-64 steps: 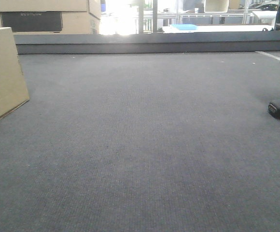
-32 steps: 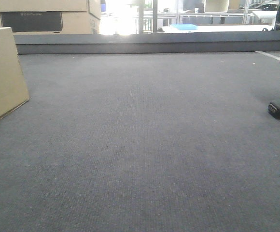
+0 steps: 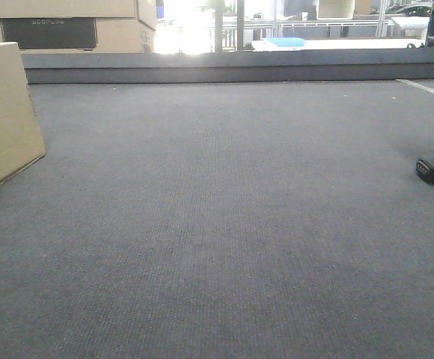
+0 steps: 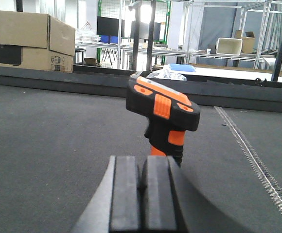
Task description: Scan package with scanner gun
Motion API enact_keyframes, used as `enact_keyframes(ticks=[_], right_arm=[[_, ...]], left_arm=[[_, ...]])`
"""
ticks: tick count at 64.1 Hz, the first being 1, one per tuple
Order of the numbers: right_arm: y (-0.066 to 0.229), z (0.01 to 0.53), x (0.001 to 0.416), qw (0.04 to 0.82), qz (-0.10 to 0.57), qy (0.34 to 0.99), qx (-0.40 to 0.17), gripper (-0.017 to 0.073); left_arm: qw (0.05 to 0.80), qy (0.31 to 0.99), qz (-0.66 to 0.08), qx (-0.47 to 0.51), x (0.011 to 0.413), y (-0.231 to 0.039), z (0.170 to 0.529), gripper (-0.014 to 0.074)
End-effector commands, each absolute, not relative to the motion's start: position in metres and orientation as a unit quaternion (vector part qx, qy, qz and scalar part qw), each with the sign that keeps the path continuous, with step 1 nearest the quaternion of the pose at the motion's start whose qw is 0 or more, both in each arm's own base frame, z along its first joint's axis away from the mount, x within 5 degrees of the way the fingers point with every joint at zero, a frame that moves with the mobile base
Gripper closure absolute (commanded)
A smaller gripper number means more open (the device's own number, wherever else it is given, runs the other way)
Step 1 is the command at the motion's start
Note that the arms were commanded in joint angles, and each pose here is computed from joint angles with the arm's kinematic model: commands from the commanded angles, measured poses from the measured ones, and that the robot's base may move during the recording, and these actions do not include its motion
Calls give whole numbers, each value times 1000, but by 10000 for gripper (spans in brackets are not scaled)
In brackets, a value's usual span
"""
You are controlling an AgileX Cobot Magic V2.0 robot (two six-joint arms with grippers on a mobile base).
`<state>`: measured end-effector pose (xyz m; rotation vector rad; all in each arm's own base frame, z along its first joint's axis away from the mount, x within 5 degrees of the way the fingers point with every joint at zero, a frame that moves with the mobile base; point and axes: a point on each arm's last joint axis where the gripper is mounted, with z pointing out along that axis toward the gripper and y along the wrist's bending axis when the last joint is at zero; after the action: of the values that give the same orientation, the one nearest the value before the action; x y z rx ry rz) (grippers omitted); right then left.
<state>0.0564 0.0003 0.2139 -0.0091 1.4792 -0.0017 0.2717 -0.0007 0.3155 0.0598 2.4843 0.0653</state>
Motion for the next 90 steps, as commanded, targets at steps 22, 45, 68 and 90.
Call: enact_keyframes(ticks=[22,45,68,90], right_arm=[[0,216,56,747,2,665,-4,727],[0,216,56,747,2,665,-4,727],[0,216,56,747,2,665,-4,727],[0,216,56,747,2,665,-4,727]], left_arm=[[261,965,18,21,281,-3,295,64],[251,968,17,21,279,-3,294,647],[263,957,-75,-96,283,-14,331,704],[293,936,-147,-130,285,-66,339,704]])
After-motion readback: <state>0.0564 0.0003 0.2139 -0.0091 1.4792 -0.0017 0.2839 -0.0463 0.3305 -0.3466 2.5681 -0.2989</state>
